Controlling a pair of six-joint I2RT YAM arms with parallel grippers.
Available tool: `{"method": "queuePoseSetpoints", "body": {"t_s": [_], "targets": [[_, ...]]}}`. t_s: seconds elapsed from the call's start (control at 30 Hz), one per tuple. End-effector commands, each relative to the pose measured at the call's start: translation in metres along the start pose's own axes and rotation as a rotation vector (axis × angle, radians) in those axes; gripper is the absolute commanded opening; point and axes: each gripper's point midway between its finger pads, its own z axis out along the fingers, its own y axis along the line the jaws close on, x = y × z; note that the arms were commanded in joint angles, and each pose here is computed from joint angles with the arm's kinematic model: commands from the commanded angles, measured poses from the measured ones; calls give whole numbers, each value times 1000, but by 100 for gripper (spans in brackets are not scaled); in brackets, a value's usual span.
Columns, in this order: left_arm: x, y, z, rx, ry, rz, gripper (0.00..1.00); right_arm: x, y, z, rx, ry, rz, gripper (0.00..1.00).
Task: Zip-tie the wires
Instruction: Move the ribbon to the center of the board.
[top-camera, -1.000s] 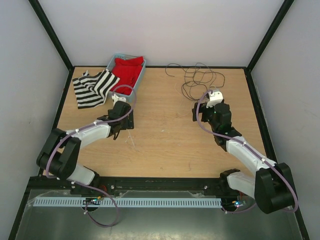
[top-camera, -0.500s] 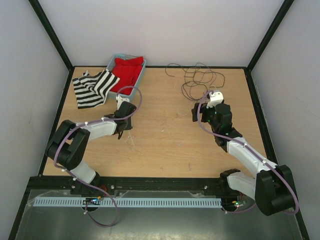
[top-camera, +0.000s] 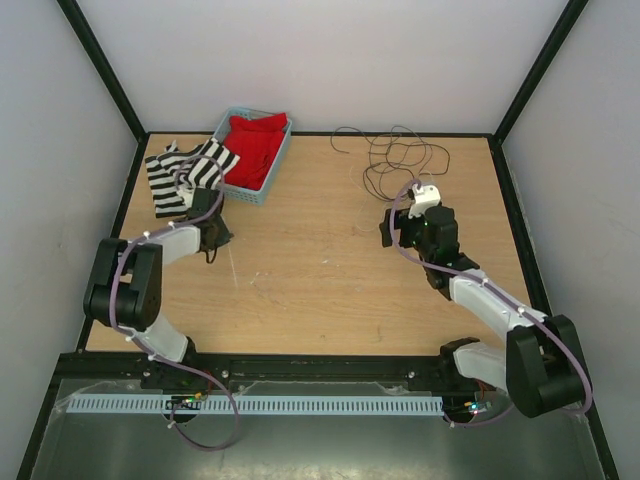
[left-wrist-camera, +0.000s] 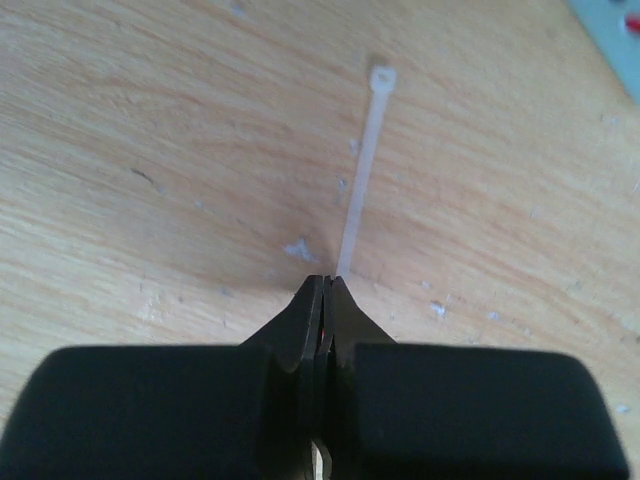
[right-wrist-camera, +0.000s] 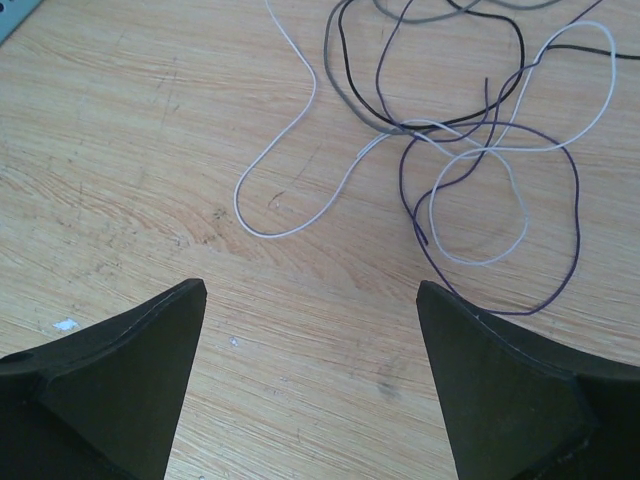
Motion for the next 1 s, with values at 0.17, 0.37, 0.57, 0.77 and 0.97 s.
{"method": "queuePoseSetpoints", "body": {"t_s": [0.17,0.37,0.57,0.77,0.97], "targets": [[21,28,24,-10,229,-264,0,-12,11,21,-26,-3,8,98],[-3,21,8,56,137,-200,13,-21,26,67,-73,29,41,97],[-46,9,-43,161,-49,-146,65,-28,46,127,-110,42,8,96],[-77,-11,-97,304,-189,-120,82,-26,54,183,-98,70,-31,96],[-90,-25,-134,402,-263,-104,83,-18,49,231,-28,84,-63,92]]}}
